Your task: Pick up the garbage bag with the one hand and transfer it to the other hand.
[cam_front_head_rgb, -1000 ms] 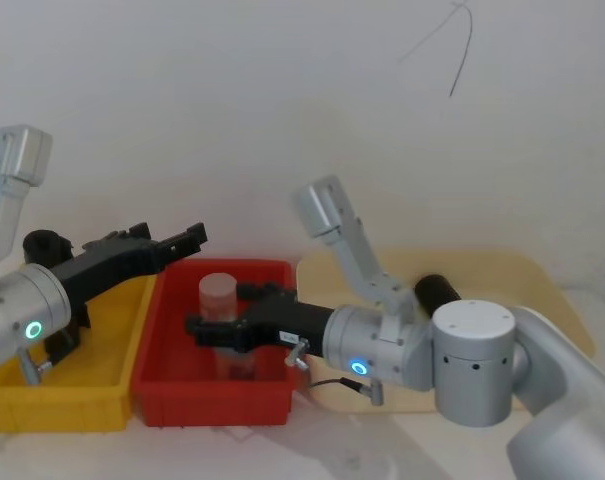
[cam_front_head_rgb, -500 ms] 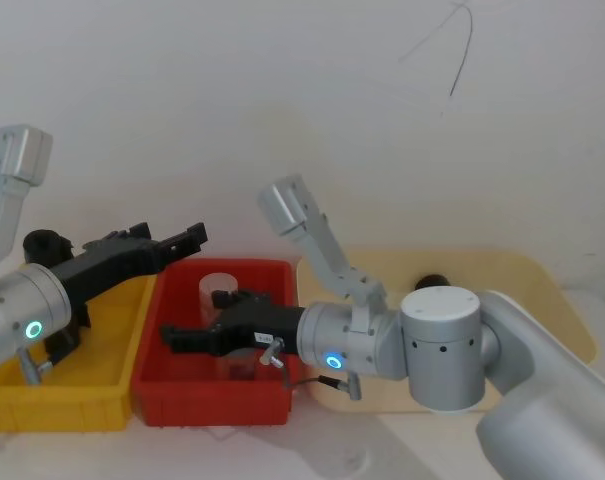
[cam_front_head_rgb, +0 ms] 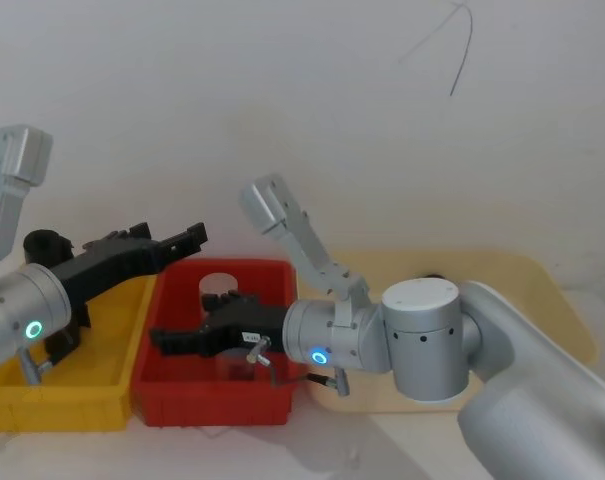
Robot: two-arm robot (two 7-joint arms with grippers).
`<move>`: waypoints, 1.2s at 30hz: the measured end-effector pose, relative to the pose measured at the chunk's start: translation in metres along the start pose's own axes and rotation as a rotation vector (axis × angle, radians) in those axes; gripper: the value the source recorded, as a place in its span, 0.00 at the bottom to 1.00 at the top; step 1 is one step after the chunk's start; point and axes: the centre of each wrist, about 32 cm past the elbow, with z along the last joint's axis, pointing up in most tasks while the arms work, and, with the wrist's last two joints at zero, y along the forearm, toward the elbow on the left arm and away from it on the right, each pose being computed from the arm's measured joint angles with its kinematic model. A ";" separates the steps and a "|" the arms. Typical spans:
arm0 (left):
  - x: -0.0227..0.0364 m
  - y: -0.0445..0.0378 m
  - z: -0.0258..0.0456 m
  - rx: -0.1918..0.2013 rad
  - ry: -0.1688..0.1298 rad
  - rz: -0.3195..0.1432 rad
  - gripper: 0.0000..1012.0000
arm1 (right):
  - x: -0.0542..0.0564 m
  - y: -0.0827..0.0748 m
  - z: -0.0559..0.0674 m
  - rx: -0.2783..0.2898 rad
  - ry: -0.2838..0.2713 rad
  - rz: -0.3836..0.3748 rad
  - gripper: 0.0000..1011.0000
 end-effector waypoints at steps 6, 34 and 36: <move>0.0000 0.0000 0.0000 0.000 0.000 0.000 0.99 | 0.004 0.004 -0.001 -0.019 -0.029 -0.018 0.99; 0.0000 0.0000 0.0000 0.000 0.000 0.000 0.99 | 0.030 0.010 -0.006 -0.077 -0.129 -0.087 0.99; 0.0000 0.0000 0.0000 0.000 0.000 0.000 0.99 | 0.032 0.011 -0.007 -0.083 -0.131 -0.090 0.99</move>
